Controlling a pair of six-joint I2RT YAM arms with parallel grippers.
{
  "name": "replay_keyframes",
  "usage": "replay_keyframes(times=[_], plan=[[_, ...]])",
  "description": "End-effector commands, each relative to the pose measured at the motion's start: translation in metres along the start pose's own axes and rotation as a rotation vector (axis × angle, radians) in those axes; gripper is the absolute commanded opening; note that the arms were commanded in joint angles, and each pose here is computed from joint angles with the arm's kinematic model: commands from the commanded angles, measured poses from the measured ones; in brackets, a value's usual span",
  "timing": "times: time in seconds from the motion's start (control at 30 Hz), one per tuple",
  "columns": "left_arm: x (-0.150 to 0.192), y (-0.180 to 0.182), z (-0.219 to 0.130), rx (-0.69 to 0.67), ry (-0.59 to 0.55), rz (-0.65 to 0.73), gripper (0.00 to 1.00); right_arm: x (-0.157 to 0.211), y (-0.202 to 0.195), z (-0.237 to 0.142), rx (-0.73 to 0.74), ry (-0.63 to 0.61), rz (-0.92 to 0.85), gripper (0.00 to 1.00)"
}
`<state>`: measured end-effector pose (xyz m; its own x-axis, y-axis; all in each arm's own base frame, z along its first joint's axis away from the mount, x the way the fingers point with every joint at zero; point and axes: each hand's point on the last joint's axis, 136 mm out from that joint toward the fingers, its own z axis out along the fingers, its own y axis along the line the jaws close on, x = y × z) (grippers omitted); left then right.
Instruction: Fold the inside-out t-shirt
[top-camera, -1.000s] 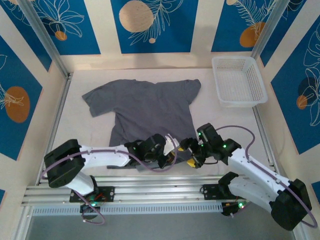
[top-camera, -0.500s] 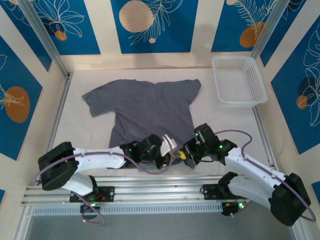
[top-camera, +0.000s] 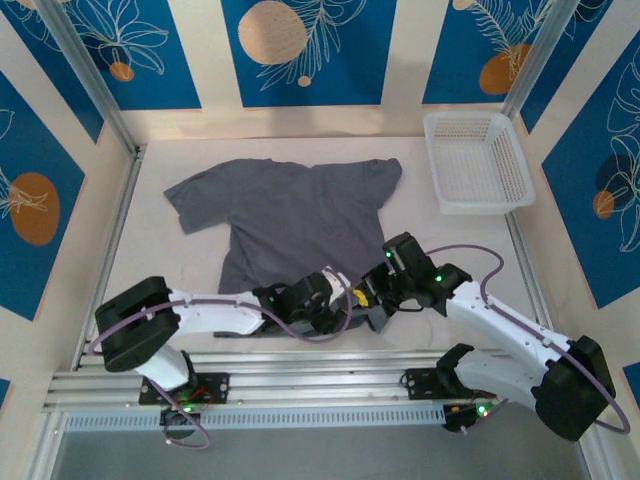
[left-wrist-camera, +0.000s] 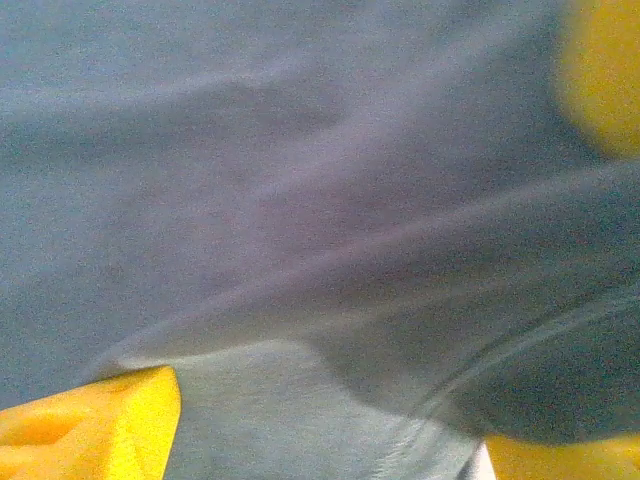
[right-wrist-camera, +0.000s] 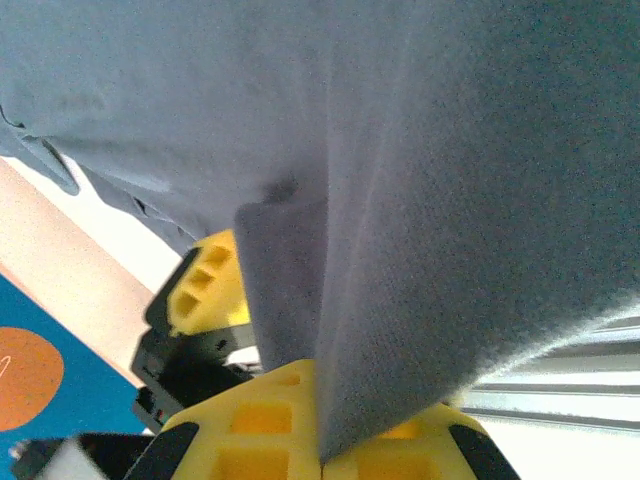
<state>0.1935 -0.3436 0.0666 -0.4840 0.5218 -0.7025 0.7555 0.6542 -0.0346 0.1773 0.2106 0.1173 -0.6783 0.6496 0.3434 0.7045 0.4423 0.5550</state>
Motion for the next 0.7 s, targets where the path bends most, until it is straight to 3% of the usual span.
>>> replay_keyframes(times=[0.0,0.13,0.2,0.23,0.27,0.33,0.37,0.53,0.67], plan=[[-0.003,0.041,-0.015,-0.198,-0.052,-0.08,0.77,0.001,-0.005,-0.007,0.028,-0.015,-0.008,0.0],[-0.005,0.043,-0.015,-0.176,-0.049,-0.067,0.77,0.001,-0.007,-0.006,0.04,-0.013,-0.01,0.0],[-0.006,0.04,-0.012,-0.137,-0.052,-0.074,0.7,0.001,-0.007,-0.006,0.045,-0.011,-0.014,0.0],[-0.007,0.037,-0.011,-0.104,-0.058,-0.074,0.61,0.001,-0.008,-0.006,0.05,-0.013,-0.017,0.0],[-0.008,0.034,-0.01,-0.077,-0.059,-0.074,0.46,0.0,-0.01,-0.006,0.06,-0.017,-0.019,0.0],[-0.009,0.029,-0.008,-0.034,-0.056,-0.078,0.05,-0.005,-0.015,-0.008,0.078,-0.031,-0.021,0.0],[-0.01,0.027,-0.008,-0.008,-0.055,-0.089,0.0,-0.01,-0.018,-0.011,0.087,-0.04,-0.019,0.0],[-0.023,0.022,-0.027,0.076,-0.071,-0.139,0.0,-0.043,-0.008,-0.033,0.078,-0.123,-0.187,0.11],[-0.043,0.008,-0.051,0.165,-0.082,-0.119,0.0,-0.03,0.021,-0.044,0.023,-0.103,-0.402,0.44]])
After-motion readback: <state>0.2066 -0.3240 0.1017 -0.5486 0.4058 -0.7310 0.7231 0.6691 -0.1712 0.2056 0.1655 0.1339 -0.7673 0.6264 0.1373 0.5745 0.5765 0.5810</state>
